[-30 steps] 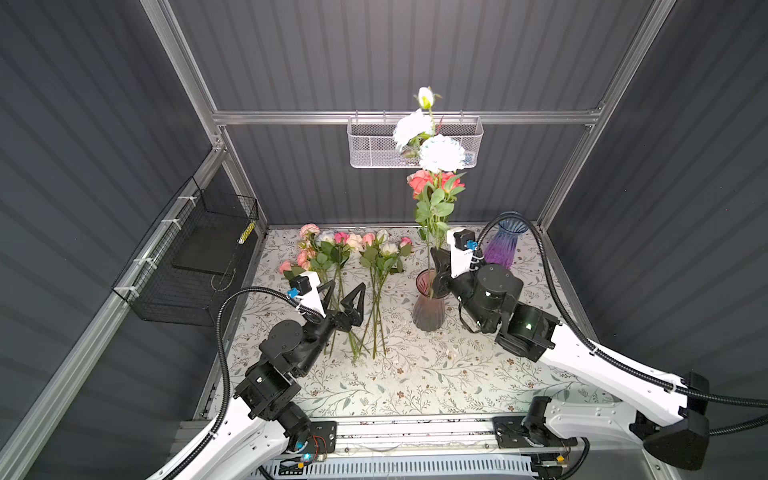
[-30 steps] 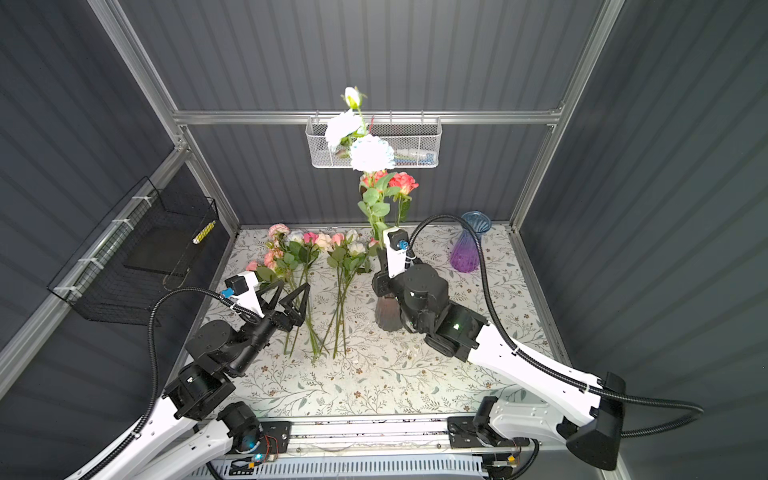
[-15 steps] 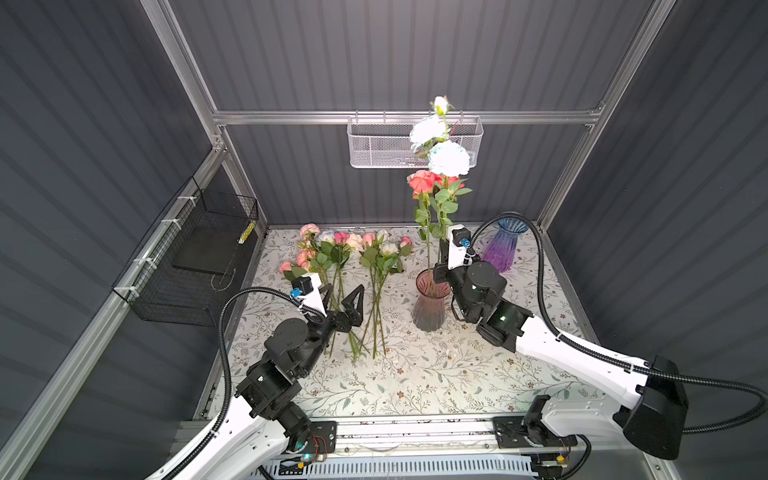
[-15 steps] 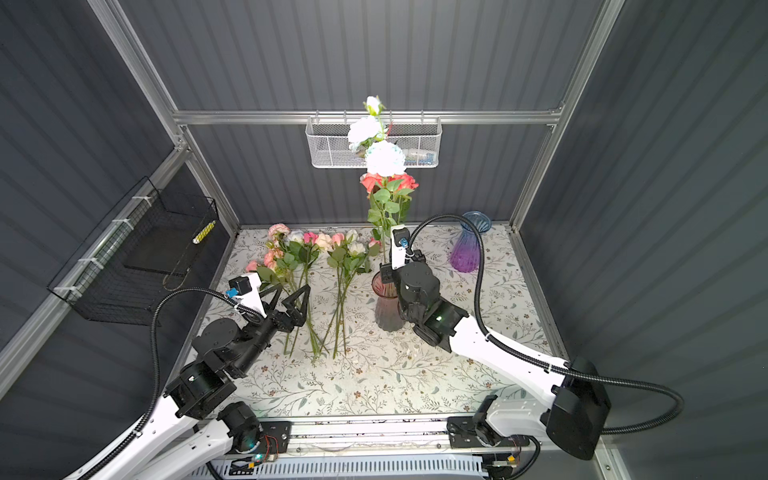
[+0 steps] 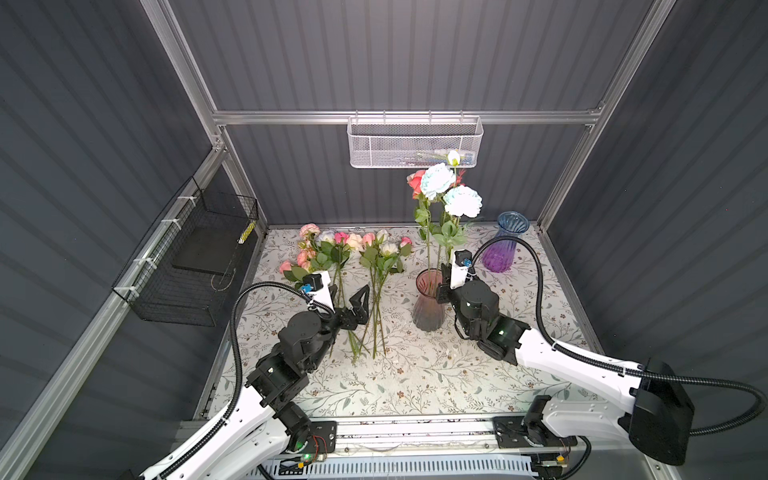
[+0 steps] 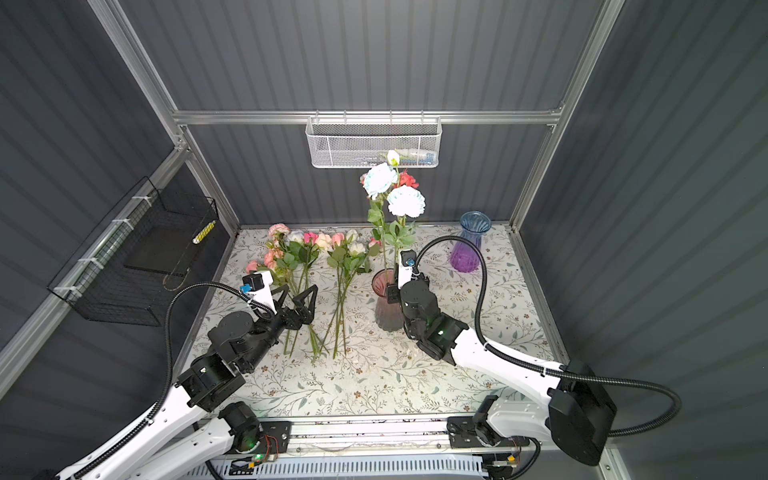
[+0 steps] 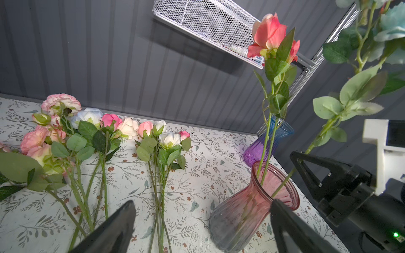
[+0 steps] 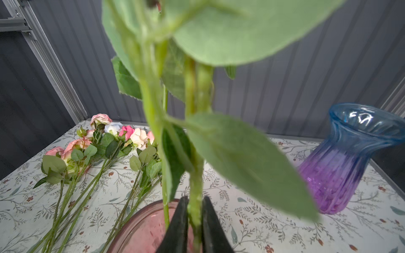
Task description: Arrange the flowers into the vase
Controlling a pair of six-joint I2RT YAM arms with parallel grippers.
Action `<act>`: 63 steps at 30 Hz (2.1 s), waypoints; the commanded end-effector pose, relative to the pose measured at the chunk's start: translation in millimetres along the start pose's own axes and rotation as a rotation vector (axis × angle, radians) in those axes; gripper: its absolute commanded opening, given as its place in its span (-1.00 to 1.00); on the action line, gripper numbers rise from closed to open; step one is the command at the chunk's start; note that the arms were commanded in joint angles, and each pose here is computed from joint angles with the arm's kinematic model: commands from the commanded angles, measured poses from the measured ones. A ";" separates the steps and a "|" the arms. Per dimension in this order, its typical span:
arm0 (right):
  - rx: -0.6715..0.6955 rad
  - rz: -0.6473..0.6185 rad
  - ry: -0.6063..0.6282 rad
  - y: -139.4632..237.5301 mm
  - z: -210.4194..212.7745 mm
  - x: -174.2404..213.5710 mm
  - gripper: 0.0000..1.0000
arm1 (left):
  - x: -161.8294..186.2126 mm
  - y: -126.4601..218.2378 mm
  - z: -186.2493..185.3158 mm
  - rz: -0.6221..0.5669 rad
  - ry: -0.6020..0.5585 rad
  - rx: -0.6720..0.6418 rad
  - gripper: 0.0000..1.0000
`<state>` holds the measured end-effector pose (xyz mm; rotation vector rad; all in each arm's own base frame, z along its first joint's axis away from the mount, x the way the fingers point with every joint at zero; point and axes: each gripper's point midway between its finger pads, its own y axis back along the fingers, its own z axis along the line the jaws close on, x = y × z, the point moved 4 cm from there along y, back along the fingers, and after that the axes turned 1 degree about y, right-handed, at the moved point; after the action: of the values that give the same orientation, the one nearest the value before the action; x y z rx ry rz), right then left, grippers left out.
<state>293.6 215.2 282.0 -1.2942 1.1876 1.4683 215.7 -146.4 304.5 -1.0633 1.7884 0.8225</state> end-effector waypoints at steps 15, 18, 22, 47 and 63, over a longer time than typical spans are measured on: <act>-0.005 0.005 -0.046 18.8 -3.3 1.3 -0.34 | -1.9 -7.7 -3.7 -0.011 0.030 -0.001 0.93; -0.005 -0.008 -0.056 29.3 -6.6 -3.2 -0.16 | 0.1 -9.9 -3.4 -0.006 0.027 -0.005 0.93; -0.009 -0.010 -0.072 44.6 -13.2 -8.0 -0.03 | 5.0 -14.7 -0.8 0.010 0.023 -0.029 0.92; 0.075 0.060 -0.179 86.4 -65.6 32.5 0.08 | 65.5 -103.8 89.0 0.473 0.042 -0.545 0.42; 0.049 0.095 -0.201 84.4 -64.4 55.9 0.07 | 102.8 -167.8 159.9 0.678 0.025 -0.703 -0.18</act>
<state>218.6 136.9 238.4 -1.0620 1.1740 1.5869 391.7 -116.2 144.1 -0.9550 1.9553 1.8770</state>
